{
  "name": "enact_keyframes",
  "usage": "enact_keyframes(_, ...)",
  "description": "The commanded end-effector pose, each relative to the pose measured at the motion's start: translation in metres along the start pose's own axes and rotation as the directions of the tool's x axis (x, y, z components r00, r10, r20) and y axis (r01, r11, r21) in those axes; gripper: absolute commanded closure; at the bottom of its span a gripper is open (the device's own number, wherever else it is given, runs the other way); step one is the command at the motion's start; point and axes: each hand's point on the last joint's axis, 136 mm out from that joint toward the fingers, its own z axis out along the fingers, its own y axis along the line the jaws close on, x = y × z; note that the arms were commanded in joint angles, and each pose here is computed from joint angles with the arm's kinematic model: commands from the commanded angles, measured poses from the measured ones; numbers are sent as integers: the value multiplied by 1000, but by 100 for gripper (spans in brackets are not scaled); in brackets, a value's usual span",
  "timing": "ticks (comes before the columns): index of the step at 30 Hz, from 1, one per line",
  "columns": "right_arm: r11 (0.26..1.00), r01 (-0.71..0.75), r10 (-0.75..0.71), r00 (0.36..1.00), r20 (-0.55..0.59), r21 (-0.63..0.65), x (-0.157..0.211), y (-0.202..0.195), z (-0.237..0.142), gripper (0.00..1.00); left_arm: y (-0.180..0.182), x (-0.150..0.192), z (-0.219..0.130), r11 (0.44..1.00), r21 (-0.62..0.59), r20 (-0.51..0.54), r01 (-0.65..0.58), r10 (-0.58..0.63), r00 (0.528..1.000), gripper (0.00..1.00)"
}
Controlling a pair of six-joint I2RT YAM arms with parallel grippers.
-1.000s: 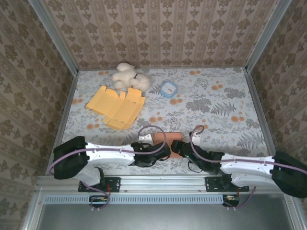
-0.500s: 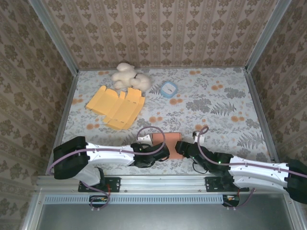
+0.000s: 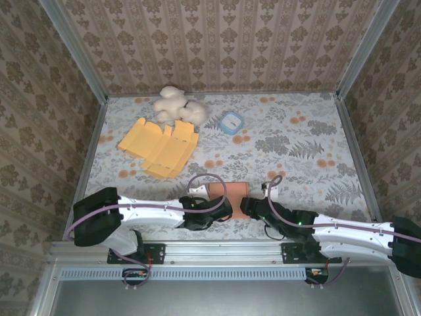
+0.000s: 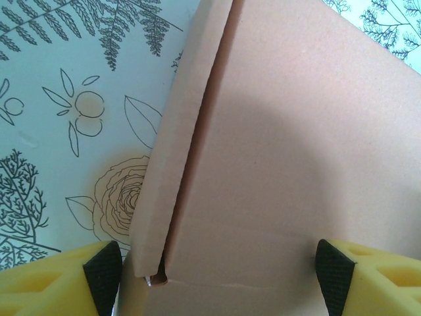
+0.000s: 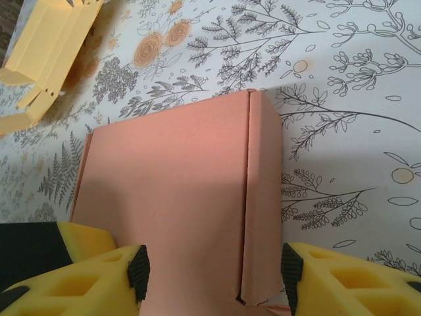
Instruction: Fold the paper box
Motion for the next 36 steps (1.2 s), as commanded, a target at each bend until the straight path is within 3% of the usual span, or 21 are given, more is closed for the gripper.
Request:
enact_keyframes(1, 1000, 18, -18, 999, -28, 5, 9, -4, 1, 43, 6, -1, 1, 1000, -20, 5, 8, -8, 1000, 21)
enact_keyframes(21, 998, 59, -57, 996, -69, 26, 30, -16, -5, 46, 10, -2, 2, 999, -29, 15, 19, -18, 1000, 22)
enact_keyframes(36, 998, 35, -41, 992, -116, -60, 43, 2, -5, 49, 8, 1, 5, 999, -30, 7, 18, -18, 1000, 23)
